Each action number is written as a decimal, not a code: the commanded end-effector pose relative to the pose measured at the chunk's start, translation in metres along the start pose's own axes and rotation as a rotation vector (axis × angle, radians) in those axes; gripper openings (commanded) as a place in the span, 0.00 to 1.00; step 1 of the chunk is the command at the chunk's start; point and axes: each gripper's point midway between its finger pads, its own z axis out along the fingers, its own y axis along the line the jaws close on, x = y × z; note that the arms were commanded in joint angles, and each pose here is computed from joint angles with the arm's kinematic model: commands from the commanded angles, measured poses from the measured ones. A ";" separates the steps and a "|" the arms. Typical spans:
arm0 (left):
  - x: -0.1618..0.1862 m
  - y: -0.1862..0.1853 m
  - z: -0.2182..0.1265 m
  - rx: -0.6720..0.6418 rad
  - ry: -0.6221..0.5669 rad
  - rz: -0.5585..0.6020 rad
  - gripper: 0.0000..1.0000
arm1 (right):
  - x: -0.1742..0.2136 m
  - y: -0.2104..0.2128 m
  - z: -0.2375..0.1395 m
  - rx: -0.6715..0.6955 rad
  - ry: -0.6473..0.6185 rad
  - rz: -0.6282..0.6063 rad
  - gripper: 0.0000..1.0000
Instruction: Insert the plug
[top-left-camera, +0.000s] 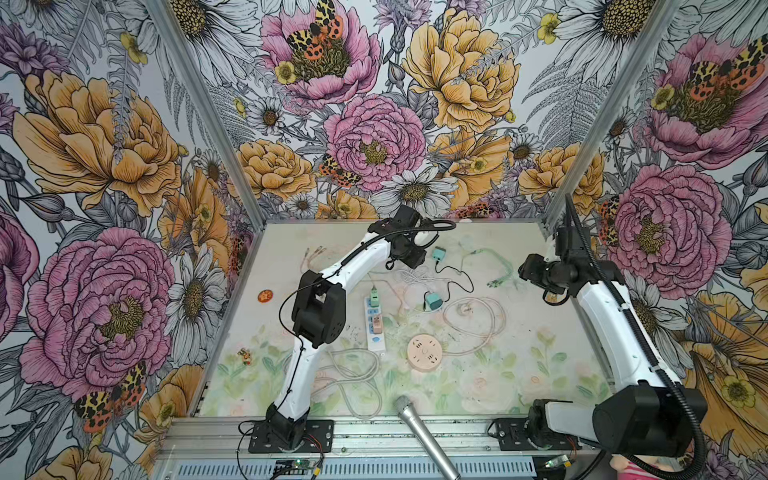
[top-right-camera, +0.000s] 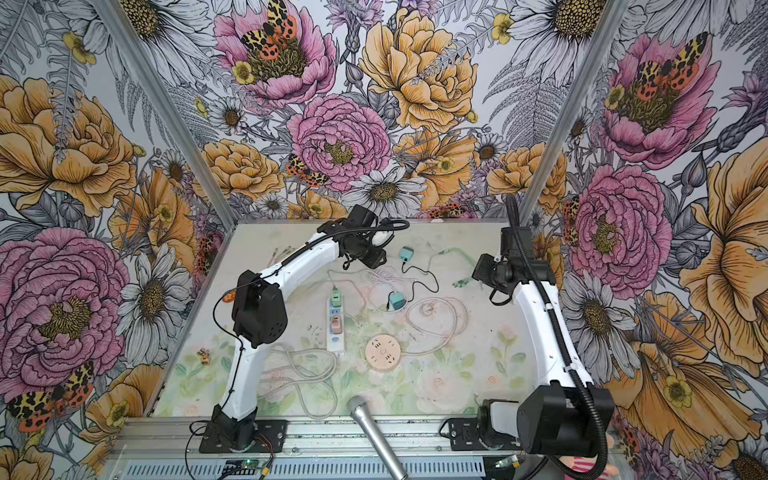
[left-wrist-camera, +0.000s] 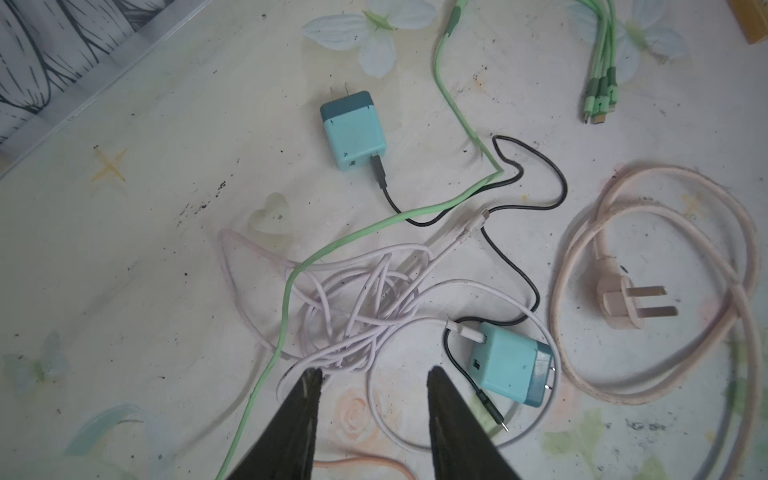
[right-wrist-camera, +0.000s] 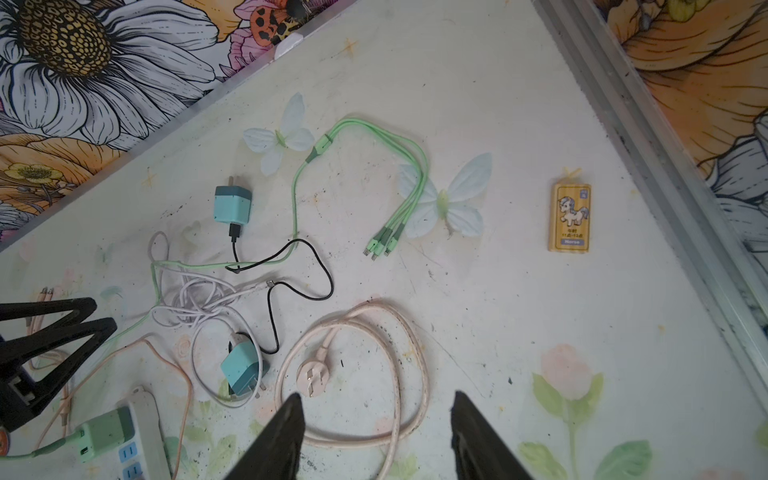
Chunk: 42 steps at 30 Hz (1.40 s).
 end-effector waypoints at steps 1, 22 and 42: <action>-0.010 -0.007 0.004 -0.046 -0.003 0.164 0.45 | -0.006 0.002 -0.003 -0.028 -0.034 0.034 0.57; -0.024 0.003 0.063 -0.276 0.031 0.395 0.45 | -0.002 -0.006 0.016 -0.017 -0.002 0.057 0.57; -0.034 0.003 0.016 -0.378 -0.018 0.402 0.43 | 0.002 -0.008 0.022 -0.022 0.004 0.092 0.55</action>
